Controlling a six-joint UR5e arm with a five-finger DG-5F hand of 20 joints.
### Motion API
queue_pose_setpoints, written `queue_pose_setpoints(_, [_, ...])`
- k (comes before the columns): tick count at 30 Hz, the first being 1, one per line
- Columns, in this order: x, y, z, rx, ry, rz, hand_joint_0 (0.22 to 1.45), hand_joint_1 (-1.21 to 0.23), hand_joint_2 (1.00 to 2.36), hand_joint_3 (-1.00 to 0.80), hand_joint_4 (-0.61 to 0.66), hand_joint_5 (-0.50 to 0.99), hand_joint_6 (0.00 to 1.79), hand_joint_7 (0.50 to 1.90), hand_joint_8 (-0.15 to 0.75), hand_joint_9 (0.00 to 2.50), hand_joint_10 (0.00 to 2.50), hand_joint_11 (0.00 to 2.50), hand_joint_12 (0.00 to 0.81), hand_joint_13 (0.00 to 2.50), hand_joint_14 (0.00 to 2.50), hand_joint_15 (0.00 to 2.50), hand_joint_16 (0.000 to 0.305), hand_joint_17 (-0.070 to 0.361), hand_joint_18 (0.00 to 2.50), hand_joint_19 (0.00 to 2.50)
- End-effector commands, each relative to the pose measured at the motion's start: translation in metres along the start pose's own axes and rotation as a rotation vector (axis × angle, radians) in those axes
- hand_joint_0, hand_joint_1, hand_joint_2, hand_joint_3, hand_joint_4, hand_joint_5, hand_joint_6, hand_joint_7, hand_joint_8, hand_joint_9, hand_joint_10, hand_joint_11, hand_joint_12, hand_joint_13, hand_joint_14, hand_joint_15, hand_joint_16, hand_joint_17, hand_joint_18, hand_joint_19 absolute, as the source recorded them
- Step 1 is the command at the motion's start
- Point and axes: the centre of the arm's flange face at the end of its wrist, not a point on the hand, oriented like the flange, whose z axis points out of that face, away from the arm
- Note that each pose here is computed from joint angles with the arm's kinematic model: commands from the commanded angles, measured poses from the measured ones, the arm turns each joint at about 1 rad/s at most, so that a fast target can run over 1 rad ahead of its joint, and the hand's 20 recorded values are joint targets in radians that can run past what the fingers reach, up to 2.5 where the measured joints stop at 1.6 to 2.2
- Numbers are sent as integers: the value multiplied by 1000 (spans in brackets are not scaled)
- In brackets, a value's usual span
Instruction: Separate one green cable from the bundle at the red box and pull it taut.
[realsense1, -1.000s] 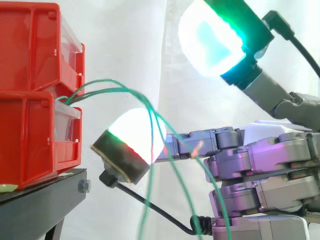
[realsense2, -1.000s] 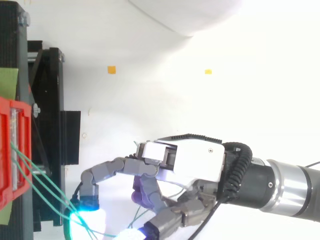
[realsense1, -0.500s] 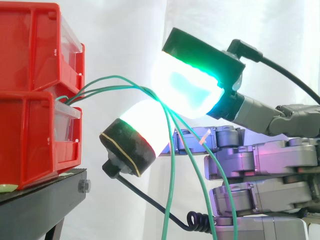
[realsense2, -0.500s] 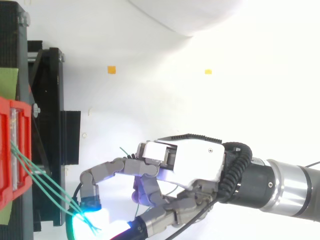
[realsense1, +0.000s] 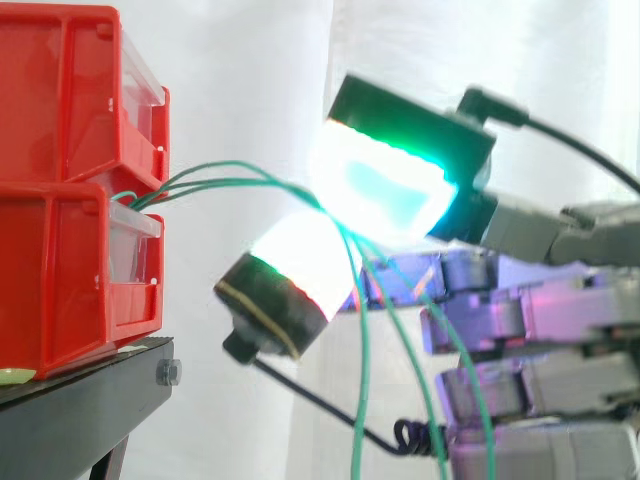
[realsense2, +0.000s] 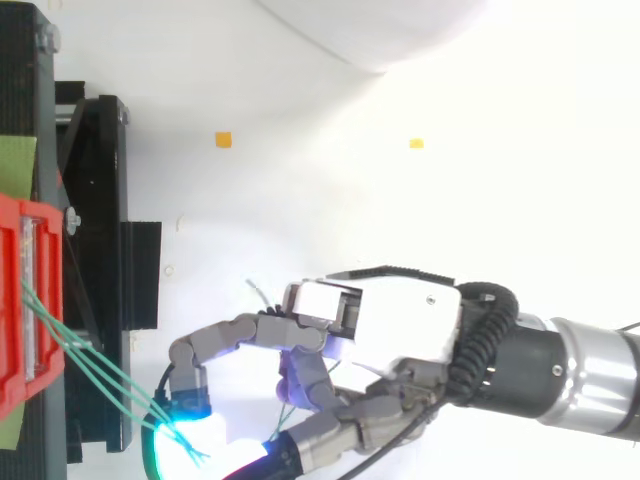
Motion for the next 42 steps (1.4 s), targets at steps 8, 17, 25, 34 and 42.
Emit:
queue_pose_setpoints(8, [-13, 35, -21, 161, 23, -76, 739, -817, 1018, -300, 155, 122, 504, 1361, 21, 2500, 1599, 1203, 133, 1998, 2500, 718, 55, 123, 2131, 1480])
queue_pose_setpoints(17, [-18, 39, -22, 177, 57, -78, 736, -817, 1018, -298, 149, 122, 504, 1360, 24, 2500, 1622, 1190, 142, 1999, 2500, 710, 54, 122, 2127, 1477])
queue_pose_setpoints(25, [-25, 53, -25, 193, 47, -85, 736, -815, 1017, -309, 149, 122, 504, 1362, 27, 2500, 1645, 1177, 142, 1998, 2500, 713, 53, 118, 2123, 1471])
queue_pose_setpoints(34, [-37, 69, -17, 206, 30, -103, 731, -808, 1018, -317, 152, 122, 504, 1370, 31, 2500, 1685, 1156, 145, 1997, 2500, 711, 53, 120, 2117, 1464])
queue_pose_setpoints(42, [-50, 82, -14, 272, 66, -158, 728, -807, 1015, -330, 138, 122, 504, 1367, 35, 2500, 1740, 1125, 141, 1986, 2500, 738, 52, 117, 2107, 1451])
